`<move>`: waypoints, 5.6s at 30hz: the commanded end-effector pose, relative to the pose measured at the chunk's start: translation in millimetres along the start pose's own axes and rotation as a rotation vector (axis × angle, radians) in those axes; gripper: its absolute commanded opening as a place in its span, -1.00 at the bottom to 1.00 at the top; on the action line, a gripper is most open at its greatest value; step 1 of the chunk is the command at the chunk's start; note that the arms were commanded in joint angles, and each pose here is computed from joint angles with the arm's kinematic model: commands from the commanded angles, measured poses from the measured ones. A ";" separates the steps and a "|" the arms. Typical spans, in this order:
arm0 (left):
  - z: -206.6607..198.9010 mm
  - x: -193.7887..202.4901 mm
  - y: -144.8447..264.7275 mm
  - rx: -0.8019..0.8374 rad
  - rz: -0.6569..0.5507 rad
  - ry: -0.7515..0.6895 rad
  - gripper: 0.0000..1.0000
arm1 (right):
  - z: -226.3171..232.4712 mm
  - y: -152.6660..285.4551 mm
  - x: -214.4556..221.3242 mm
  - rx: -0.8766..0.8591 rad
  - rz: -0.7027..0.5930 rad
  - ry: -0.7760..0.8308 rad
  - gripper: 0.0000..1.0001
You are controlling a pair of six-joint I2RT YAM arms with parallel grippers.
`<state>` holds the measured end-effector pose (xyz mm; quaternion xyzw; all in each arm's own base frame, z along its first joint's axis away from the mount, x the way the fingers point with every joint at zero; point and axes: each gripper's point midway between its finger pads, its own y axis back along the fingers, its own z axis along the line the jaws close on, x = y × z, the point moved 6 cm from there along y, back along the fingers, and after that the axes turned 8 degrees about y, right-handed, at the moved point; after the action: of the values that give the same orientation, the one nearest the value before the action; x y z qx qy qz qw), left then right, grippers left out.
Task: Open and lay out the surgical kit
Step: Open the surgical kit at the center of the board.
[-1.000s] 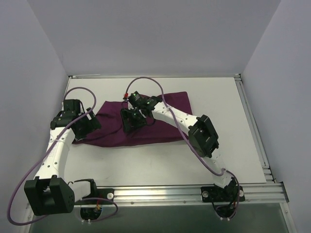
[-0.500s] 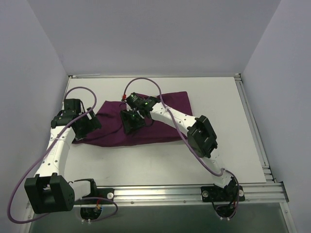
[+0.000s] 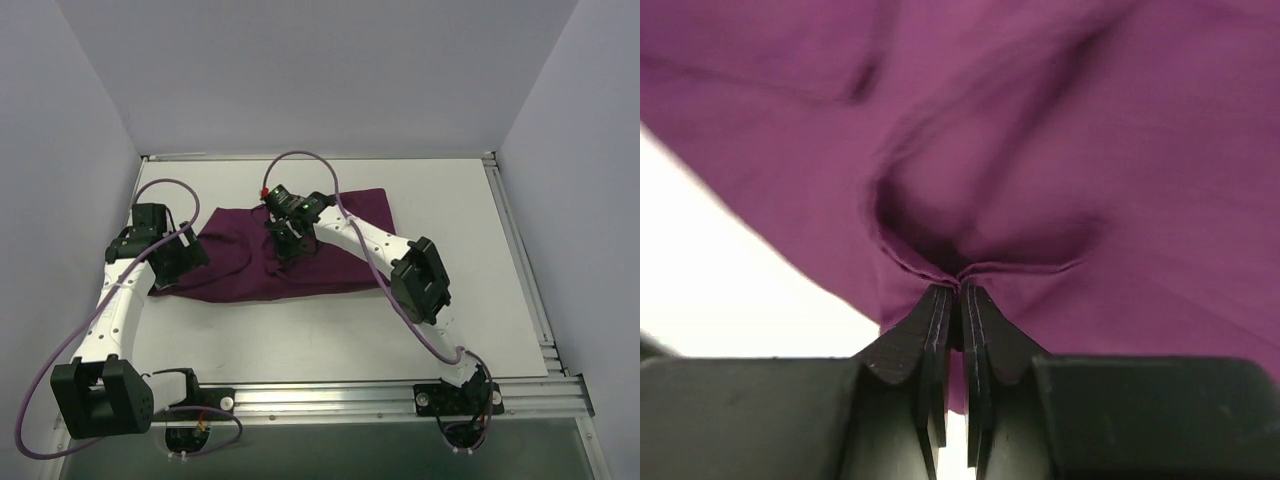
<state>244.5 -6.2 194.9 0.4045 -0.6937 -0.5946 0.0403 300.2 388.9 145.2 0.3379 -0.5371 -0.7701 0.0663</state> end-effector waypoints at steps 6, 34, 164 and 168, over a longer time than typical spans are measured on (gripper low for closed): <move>-12.7 -17.9 -1.3 0.047 -0.051 -0.018 0.78 | -187.8 163.1 12.0 0.539 -0.189 -0.284 -1.00; -79.5 -6.4 -31.4 0.270 0.111 -0.232 0.60 | -369.7 222.4 130.8 0.715 -0.273 -0.783 0.99; -85.2 -68.6 -94.3 -0.025 0.122 -0.216 0.54 | -481.1 64.3 63.6 0.682 -0.107 -0.620 0.00; -84.1 -68.6 -95.3 -0.026 0.127 -0.215 0.54 | -478.6 61.0 65.5 0.678 -0.095 -0.619 -0.01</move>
<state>375.5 -31.5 153.3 0.2826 -0.7095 -0.6451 0.0258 515.0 -48.1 71.4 0.1154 -0.7383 -0.6162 -0.2488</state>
